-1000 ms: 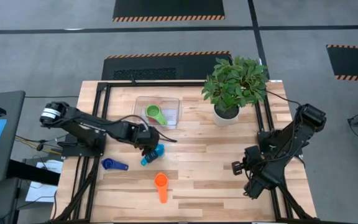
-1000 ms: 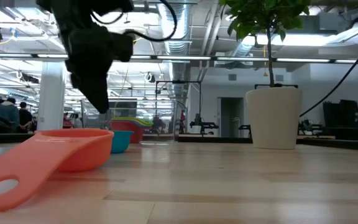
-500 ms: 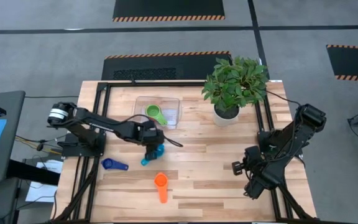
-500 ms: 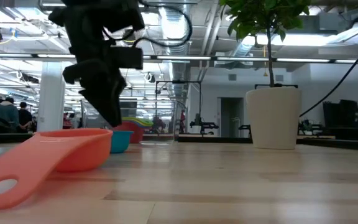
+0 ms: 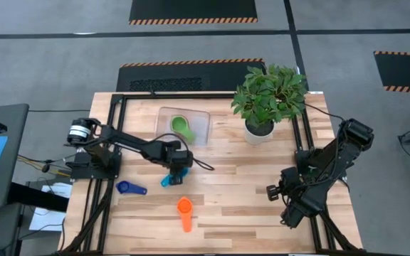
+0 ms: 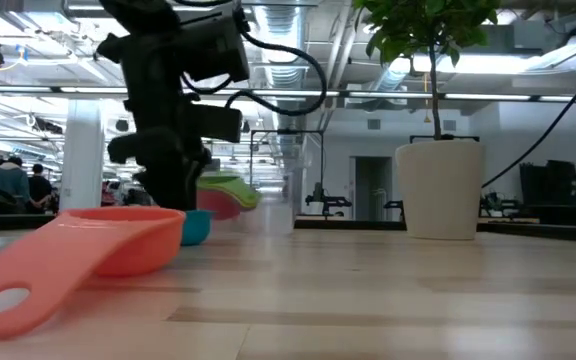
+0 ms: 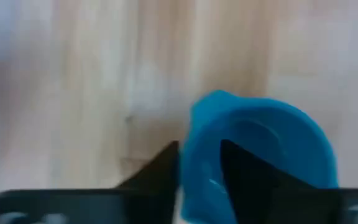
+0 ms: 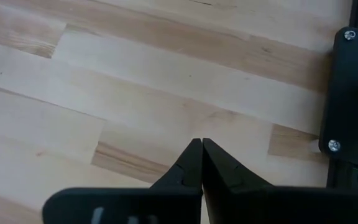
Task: Nest measuring cups in basket
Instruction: Stack the light blue measuring cup on top of the green measuring cup in the transparent bin
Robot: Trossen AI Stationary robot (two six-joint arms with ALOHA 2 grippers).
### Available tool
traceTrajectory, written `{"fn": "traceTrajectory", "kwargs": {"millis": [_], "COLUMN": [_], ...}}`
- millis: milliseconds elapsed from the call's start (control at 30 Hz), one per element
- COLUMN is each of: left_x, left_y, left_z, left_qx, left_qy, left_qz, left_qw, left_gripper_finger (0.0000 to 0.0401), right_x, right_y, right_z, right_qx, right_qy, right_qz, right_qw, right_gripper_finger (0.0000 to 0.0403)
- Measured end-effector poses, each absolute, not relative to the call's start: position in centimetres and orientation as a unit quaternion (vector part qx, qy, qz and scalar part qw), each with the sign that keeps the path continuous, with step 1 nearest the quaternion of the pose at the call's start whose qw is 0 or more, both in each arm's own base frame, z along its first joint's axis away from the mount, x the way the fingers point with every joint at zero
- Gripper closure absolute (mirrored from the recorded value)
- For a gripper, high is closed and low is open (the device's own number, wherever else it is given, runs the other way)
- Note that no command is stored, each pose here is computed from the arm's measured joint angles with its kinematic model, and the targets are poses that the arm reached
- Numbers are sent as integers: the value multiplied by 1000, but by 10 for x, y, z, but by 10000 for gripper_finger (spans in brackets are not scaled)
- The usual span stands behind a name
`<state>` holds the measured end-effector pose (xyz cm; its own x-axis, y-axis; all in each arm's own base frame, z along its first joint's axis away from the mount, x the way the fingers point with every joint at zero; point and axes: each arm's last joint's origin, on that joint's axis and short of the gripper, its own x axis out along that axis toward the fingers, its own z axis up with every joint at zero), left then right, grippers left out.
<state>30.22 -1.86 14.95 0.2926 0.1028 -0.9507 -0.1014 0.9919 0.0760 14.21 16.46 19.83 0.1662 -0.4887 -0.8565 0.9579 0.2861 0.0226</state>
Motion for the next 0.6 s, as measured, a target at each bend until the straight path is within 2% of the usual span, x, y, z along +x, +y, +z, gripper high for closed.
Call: {"fn": "traceTrajectory", "kwargs": {"millis": [133, 400, 600], "left_x": [312, 325, 328], "left_y": [-21, -21, -17], "left_z": [169, 207, 244], "left_qx": [-20, -22, -69], "left_qy": [584, 580, 581], "left_qz": [48, 76, 176], "left_qw": [810, 810, 792], "left_gripper_finger": [385, 398, 399], "right_x": [142, 139, 139], "right_y": [164, 161, 161], "right_z": [198, 200, 200], "right_qx": [289, 265, 266], "right_qy": [397, 397, 397], "right_qz": [-510, -523, -522], "right_qw": [706, 706, 706], "right_gripper_finger": [382, 382, 388]}}
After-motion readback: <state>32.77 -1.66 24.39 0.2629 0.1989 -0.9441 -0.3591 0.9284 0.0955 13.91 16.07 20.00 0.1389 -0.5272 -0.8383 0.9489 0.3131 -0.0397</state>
